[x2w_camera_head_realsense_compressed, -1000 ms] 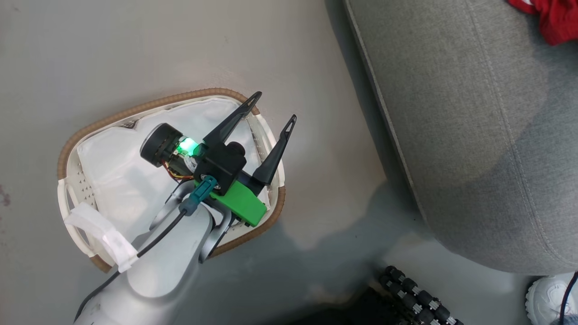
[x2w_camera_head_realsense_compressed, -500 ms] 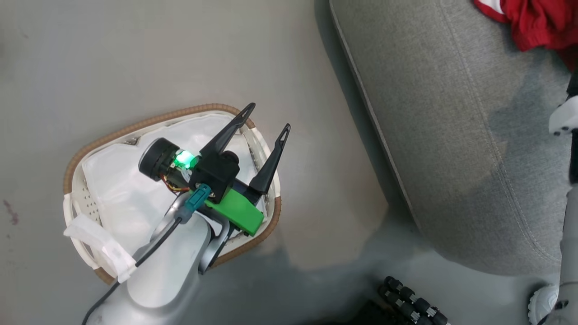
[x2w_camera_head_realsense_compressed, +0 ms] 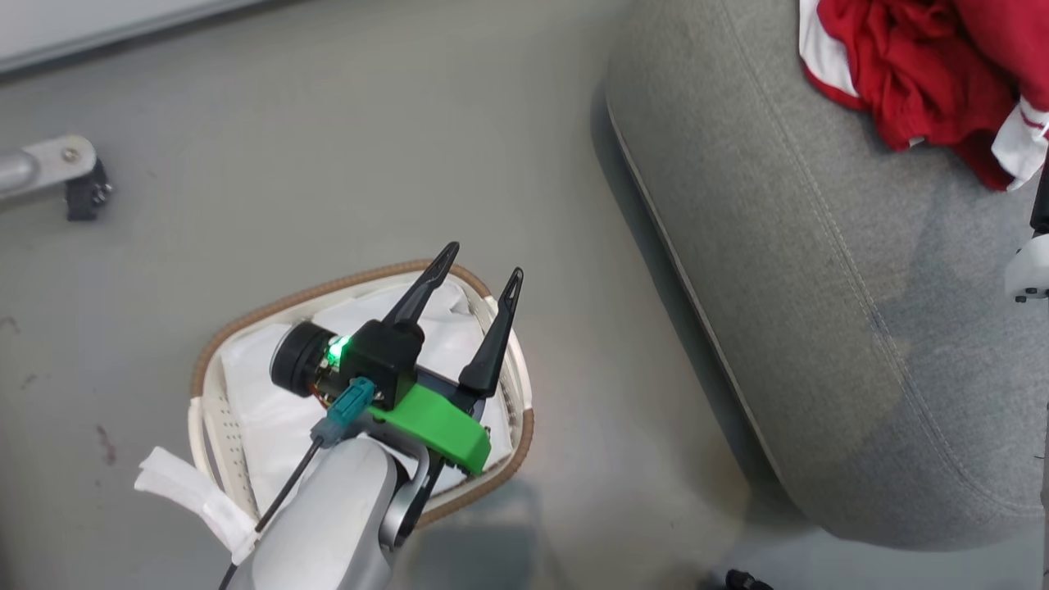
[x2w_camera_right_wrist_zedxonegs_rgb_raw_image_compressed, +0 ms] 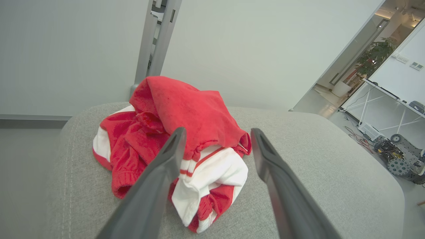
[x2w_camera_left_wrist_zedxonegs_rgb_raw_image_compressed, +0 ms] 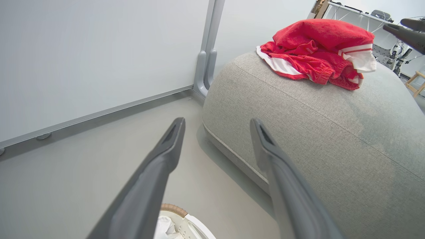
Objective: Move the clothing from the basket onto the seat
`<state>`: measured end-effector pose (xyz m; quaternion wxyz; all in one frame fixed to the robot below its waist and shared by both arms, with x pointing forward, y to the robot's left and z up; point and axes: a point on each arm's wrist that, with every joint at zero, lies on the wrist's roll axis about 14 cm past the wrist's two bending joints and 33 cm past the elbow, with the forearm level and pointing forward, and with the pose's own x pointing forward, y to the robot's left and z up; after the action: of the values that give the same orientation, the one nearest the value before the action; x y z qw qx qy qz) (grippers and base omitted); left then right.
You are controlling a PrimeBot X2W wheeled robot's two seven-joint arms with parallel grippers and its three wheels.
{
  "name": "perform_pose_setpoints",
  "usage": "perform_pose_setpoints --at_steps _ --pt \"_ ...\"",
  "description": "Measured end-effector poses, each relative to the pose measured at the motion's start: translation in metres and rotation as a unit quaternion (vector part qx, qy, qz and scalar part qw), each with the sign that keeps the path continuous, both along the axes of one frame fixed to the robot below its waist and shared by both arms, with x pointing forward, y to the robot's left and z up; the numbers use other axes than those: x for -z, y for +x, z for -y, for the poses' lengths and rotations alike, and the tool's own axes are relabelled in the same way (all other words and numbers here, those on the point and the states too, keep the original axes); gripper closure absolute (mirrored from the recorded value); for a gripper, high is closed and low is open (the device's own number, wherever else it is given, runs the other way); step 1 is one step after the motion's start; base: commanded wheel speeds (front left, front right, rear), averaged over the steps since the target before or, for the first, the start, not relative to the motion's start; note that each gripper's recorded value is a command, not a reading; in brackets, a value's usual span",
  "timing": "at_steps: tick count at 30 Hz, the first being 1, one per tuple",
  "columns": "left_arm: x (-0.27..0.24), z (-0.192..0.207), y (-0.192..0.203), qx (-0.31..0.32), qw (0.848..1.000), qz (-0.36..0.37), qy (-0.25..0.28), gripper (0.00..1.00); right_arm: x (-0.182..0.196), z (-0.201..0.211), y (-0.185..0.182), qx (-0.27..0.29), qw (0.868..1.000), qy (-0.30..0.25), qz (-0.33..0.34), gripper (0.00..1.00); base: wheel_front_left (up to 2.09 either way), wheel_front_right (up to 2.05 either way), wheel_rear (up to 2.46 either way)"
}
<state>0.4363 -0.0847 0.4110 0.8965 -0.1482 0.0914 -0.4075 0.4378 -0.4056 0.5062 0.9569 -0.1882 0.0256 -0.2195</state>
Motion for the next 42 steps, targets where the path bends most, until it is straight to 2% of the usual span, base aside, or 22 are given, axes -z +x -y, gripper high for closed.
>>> perform_pose_setpoints --at_steps 8,15,22,26,27,33,42 --pt "-0.032 -0.039 -0.005 -0.073 0.997 0.017 0.001 0.0 -0.036 -0.035 0.011 -0.056 0.997 0.016 0.049 0.0 0.0 0.0 0.0" --pt "-0.053 -0.098 -0.006 -0.166 0.985 0.036 0.007 0.0 -0.048 -0.102 0.032 -0.127 0.985 0.073 0.09 0.0 0.0 0.0 0.0" --pt "-0.059 -0.174 -0.017 -0.277 0.96 0.035 0.015 0.0 -0.032 -0.179 0.038 -0.21 0.965 0.131 0.086 0.0 0.0 0.0 0.0" --pt "-0.061 -0.214 -0.029 -0.334 0.942 0.035 0.019 0.0 -0.023 -0.215 0.033 -0.251 0.953 0.149 0.075 0.0 0.0 0.0 0.0" --pt "-0.06 -0.231 -0.038 -0.358 0.933 0.031 0.023 0.0 -0.017 -0.231 0.027 -0.269 0.948 0.156 0.067 0.0 0.0 0.0 0.0" --pt "-0.057 -0.259 -0.064 -0.397 0.917 0.024 0.029 0.0 -0.013 -0.248 0.003 -0.288 0.935 0.197 0.071 0.0 0.0 0.0 0.0" --pt "-0.056 -0.263 -0.081 -0.405 0.914 0.02 0.024 0.0 0.001 -0.25 -0.028 -0.285 0.93 0.226 0.059 0.0 0.0 0.0 0.0"
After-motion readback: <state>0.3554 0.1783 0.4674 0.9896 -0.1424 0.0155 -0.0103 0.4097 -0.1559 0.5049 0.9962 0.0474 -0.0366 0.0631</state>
